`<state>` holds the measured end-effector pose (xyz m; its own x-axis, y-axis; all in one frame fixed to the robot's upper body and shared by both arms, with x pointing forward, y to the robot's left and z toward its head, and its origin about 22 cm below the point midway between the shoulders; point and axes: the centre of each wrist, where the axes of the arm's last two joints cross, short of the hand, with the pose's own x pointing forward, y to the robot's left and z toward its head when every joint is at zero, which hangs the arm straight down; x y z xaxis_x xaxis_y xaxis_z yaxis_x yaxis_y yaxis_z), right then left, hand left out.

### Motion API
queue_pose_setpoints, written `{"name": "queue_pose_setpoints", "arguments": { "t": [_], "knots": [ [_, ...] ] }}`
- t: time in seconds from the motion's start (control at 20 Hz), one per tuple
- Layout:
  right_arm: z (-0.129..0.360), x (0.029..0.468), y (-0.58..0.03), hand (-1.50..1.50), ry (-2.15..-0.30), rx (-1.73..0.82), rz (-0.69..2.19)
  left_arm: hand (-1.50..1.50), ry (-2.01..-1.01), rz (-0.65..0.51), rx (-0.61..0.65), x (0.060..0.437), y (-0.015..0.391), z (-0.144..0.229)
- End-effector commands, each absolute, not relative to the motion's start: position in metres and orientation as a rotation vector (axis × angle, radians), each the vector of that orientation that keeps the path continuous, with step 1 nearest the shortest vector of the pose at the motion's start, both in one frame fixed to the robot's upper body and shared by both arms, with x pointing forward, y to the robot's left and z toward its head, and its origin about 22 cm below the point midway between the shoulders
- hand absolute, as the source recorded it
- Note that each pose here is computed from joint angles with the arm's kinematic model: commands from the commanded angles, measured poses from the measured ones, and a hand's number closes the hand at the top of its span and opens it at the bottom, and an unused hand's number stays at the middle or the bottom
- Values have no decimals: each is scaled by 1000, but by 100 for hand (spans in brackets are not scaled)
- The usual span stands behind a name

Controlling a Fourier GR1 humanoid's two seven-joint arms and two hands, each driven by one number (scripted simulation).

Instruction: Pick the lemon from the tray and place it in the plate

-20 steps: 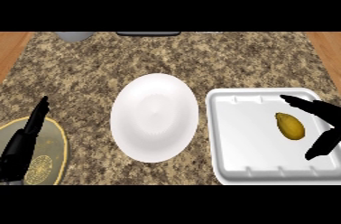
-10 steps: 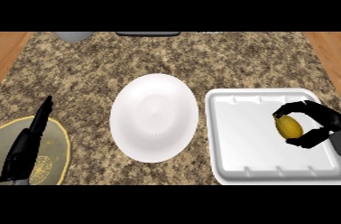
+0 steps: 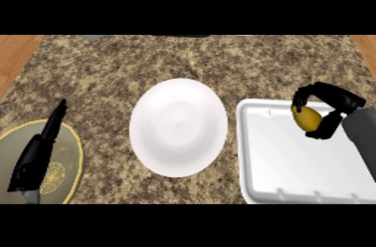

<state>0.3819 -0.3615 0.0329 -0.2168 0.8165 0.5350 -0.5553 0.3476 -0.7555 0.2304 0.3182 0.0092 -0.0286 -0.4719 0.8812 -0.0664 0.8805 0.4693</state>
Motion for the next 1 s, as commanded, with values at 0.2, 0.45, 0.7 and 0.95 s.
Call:
{"name": "queue_pose_setpoints", "arguments": {
  "t": [0.2, 0.45, 0.7, 0.95],
  "knots": [
    [67, 426, -303, 150, -1412, -605, 1506, 0, -1571, -369, 396, 237, 316, 13],
    [94, 438, -314, 150, -1614, -677, 1375, 0, -1576, -356, 415, 235, 319, 2],
    [115, 446, -314, 150, -1871, -714, 1262, 0, -1549, -320, 418, 235, 325, 3],
    [151, 461, -285, 150, -2133, -417, 1232, 0, -1547, -322, 443, 231, 332, 4]
  ]
}}
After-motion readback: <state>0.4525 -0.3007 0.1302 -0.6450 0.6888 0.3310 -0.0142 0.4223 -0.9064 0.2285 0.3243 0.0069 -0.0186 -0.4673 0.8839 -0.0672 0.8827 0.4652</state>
